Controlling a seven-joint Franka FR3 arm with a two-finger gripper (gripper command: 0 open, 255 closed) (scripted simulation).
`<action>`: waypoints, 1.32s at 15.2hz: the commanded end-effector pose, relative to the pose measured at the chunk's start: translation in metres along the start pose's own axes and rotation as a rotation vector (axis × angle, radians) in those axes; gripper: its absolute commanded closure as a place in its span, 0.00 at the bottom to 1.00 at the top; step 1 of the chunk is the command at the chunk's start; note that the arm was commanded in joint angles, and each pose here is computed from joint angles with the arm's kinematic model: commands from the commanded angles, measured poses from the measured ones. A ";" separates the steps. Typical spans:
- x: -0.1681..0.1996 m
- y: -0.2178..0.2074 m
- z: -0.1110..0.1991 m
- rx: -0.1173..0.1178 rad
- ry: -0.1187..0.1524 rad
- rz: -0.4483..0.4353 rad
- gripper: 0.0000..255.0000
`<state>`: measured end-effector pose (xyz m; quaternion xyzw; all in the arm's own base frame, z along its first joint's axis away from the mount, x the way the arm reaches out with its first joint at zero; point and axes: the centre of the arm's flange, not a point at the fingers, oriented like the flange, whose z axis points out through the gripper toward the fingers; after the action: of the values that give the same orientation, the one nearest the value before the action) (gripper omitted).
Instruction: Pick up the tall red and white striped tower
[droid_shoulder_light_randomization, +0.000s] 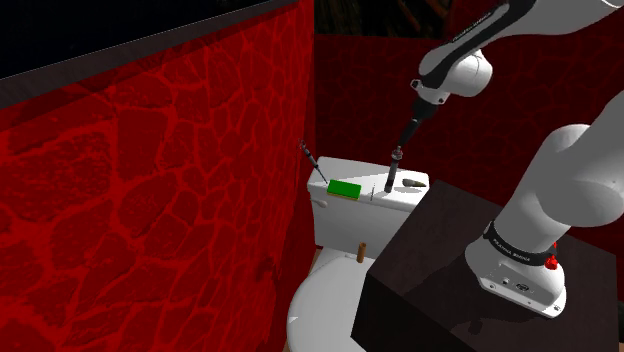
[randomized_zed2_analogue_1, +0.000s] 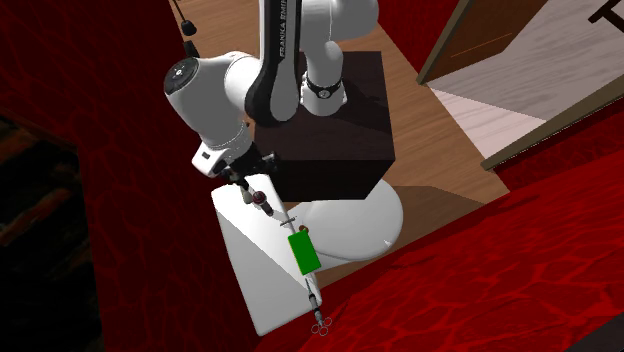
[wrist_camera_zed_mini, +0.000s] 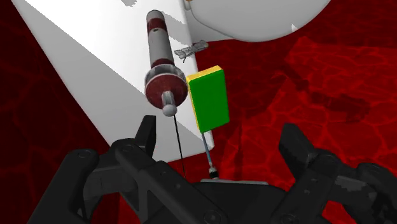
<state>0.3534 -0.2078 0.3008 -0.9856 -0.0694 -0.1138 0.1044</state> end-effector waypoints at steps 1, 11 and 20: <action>-0.004 0.018 0.024 0.008 0.010 0.003 0.00; -0.018 0.047 0.087 0.026 0.020 0.006 0.00; -0.019 0.049 0.091 0.026 0.020 0.006 1.00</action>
<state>0.3626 -0.2375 0.2018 -0.9830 -0.0670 -0.1244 0.1172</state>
